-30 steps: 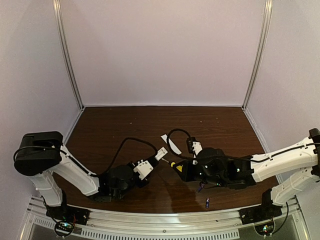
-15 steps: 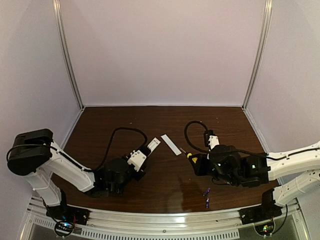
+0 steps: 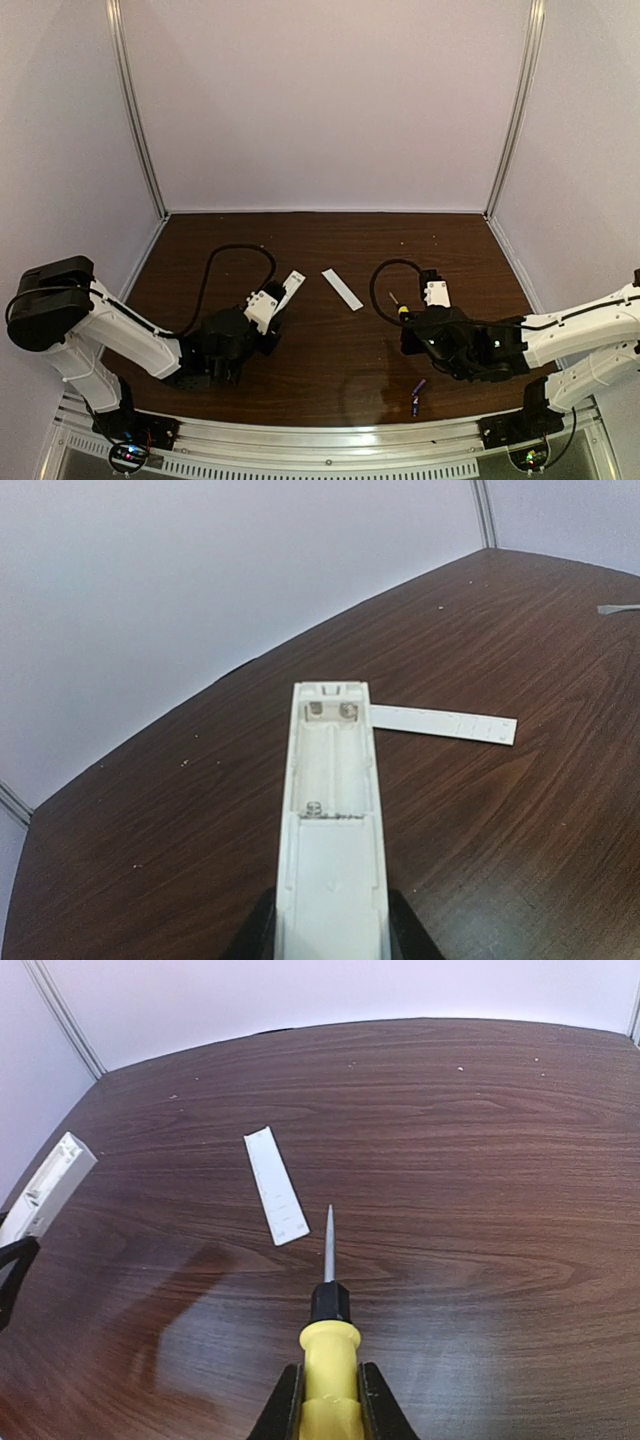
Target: Unload the batteries from the remote control
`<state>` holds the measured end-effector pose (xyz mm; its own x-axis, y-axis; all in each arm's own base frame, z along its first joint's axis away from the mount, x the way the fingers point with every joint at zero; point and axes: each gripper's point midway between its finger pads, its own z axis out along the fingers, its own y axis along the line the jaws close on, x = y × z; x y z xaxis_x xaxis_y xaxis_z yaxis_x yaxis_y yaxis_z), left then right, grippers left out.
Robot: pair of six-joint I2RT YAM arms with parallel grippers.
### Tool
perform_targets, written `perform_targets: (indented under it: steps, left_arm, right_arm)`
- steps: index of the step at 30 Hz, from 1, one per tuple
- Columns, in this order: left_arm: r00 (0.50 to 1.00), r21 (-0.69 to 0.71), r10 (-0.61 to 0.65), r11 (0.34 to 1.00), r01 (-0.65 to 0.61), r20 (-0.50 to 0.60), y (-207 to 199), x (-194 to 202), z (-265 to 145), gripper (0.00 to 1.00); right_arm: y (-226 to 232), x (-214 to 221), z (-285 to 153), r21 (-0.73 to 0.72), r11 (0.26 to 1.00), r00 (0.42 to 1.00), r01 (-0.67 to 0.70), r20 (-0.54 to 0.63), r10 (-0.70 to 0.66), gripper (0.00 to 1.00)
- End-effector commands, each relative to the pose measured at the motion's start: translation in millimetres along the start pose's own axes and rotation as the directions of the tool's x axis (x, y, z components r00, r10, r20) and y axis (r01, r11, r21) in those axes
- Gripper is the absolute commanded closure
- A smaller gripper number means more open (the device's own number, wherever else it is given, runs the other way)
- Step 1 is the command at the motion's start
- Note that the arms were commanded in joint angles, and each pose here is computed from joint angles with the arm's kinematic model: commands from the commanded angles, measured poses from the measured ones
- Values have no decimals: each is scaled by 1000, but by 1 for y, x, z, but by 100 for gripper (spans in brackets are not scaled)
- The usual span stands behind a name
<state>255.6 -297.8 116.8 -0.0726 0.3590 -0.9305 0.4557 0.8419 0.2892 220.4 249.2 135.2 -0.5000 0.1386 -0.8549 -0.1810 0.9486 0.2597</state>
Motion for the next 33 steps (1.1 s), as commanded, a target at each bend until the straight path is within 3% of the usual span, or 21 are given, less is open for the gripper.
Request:
perform_targets:
  steps: [1, 12, 29, 33]
  left_arm:
    - [999, 4, -51, 999, 51, 17, 3, -4, -2, 100]
    - [998, 2, -62, 998, 62, 5, 5, -1, -2, 100]
    - [998, -11, -65, 998, 65, -9, 9, 3, -2, 100]
    - [998, -14, -67, 998, 67, -12, 10, 4, -2, 100]
  right_arm:
    - [-11, -3, 13, 50, 997, 998, 52, 43, -54, 100]
    - [-40, 15, 48, 59, 998, 1000, -11, 0, 11, 100]
    - [-63, 53, 95, 106, 994, 995, 15, -99, -4, 100]
    - [-64, 62, 101, 119, 993, 992, 24, -123, -10, 96]
